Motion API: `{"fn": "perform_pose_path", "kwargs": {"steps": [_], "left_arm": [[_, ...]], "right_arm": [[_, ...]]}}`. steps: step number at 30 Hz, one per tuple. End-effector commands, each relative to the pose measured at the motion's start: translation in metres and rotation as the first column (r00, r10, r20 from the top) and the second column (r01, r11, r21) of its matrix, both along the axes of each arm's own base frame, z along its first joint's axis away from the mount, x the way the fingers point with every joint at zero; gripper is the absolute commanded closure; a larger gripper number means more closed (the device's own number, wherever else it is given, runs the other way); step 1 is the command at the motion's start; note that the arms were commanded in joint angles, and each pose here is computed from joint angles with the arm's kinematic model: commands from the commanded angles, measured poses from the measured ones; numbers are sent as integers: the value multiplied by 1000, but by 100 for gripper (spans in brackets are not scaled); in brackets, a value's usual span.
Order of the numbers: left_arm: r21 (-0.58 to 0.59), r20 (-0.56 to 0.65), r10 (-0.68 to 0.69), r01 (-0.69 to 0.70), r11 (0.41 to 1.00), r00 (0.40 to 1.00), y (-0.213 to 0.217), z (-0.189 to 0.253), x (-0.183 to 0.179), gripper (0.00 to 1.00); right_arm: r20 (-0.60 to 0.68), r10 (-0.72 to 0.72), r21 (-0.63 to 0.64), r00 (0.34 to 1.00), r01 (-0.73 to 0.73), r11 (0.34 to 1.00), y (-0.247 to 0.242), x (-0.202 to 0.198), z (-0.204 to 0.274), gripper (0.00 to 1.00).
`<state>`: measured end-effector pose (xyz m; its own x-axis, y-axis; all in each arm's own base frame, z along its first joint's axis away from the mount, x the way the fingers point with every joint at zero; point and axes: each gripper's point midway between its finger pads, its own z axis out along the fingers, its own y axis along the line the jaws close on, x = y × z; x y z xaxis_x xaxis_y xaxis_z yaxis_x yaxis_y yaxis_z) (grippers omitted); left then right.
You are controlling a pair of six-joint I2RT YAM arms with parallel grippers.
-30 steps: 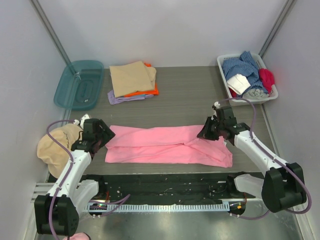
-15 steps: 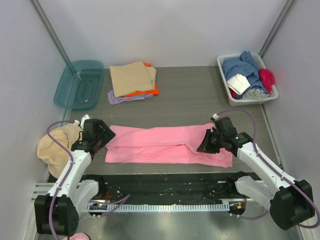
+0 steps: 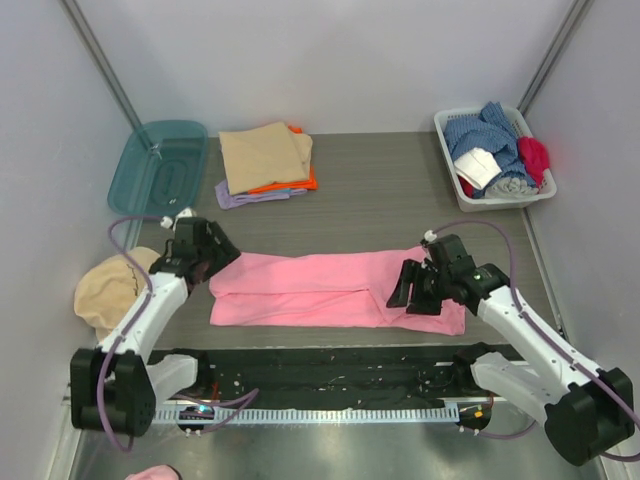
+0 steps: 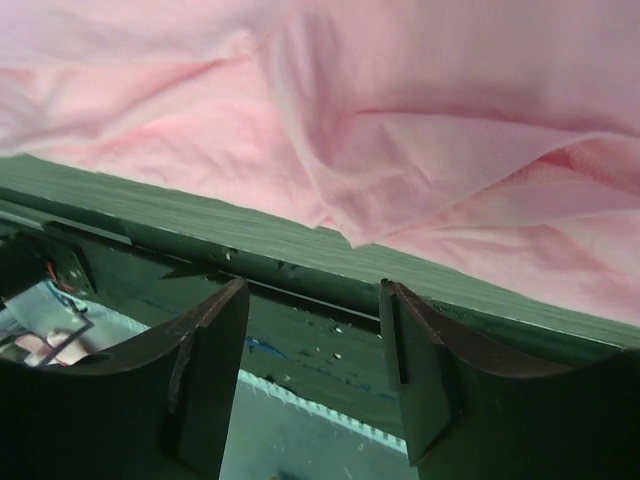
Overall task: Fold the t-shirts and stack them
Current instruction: Fold the tshirt
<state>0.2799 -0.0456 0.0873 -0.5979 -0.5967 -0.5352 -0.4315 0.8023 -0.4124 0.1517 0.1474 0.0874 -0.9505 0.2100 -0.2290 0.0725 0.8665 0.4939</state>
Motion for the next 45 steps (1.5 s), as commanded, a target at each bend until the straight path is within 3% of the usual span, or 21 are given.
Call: {"fn": "perform_pose_path", "kwargs": {"steps": [1, 3, 4, 5, 7, 9, 10, 13, 20, 25, 36, 45], "left_arm": [[32, 248, -290, 291, 956, 924, -76, 86, 72, 30], [92, 196, -441, 432, 897, 876, -116, 75, 92, 30], [111, 254, -527, 517, 849, 811, -158, 103, 104, 30], [93, 189, -602, 596, 797, 776, -184, 75, 111, 29], [91, 234, -715, 717, 691, 659, -236, 91, 122, 30], [63, 177, -816, 821, 567, 550, -272, 52, 123, 31], [83, 192, -847, 852, 517, 495, -295, 57, 123, 31], [74, 182, -915, 923, 377, 359, -333, 30, 116, 30], [35, 177, -970, 984, 174, 165, -376, -9, 87, 23], [44, 177, -982, 996, 77, 68, -403, -22, 62, 18], [-23, 170, -985, 999, -26, -22, -428, -56, 36, 19], [-69, 169, -985, 996, -52, -40, -428, -68, 27, 35]], "right_arm": [[234, -98, 37, 967, 92, 995, 0, 43, 62, 37], [290, -147, 59, 946, 136, 989, -1, 56, 83, 37], [313, -166, 65, 935, 154, 986, -3, 59, 90, 37], [343, -198, 74, 918, 183, 980, -6, 64, 101, 37], [393, -227, 90, 891, 208, 974, -10, 69, 118, 37], [433, -246, 97, 867, 227, 969, -16, 69, 132, 37], [456, -253, 106, 853, 230, 967, -17, 70, 143, 37], [490, -266, 122, 830, 237, 964, -21, 67, 160, 37], [533, -260, 138, 805, 221, 966, -28, 55, 175, 32], [523, -253, 127, 814, 219, 967, -30, 49, 168, 32], [508, -243, 106, 826, 220, 970, -34, 41, 165, 31], [499, -238, 95, 833, 220, 971, -35, 39, 160, 32]]}}
